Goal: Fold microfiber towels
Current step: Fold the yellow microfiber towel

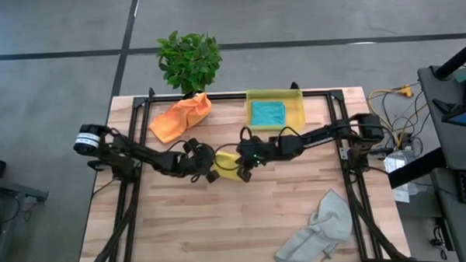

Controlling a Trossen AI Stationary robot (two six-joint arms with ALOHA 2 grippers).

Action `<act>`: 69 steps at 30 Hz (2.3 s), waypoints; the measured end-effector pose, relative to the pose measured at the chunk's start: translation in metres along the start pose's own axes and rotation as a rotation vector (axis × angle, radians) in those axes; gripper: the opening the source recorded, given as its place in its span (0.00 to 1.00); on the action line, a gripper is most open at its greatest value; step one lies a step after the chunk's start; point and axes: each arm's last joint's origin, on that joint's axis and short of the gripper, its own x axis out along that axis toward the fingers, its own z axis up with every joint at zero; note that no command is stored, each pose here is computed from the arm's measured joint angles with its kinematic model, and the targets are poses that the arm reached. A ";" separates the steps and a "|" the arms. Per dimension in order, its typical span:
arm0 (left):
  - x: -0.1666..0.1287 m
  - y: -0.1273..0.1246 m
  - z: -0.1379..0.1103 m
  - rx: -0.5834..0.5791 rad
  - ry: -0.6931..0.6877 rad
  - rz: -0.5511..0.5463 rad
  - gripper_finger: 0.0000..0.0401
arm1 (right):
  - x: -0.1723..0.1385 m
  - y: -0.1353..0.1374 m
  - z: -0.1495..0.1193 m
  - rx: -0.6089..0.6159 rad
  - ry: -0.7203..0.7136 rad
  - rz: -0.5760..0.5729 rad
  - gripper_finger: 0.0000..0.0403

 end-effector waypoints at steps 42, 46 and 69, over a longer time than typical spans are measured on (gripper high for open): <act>0.004 -0.008 0.024 0.322 -0.117 -0.398 0.40 | 0.006 -0.004 -0.004 -0.342 -0.125 0.206 0.38; 0.016 -0.007 0.029 0.312 -0.105 -0.381 0.40 | 0.006 -0.007 -0.003 -0.367 -0.127 0.178 0.52; 0.029 0.003 0.010 0.355 0.104 -0.370 0.40 | 0.031 -0.028 -0.025 -0.375 0.079 0.090 0.60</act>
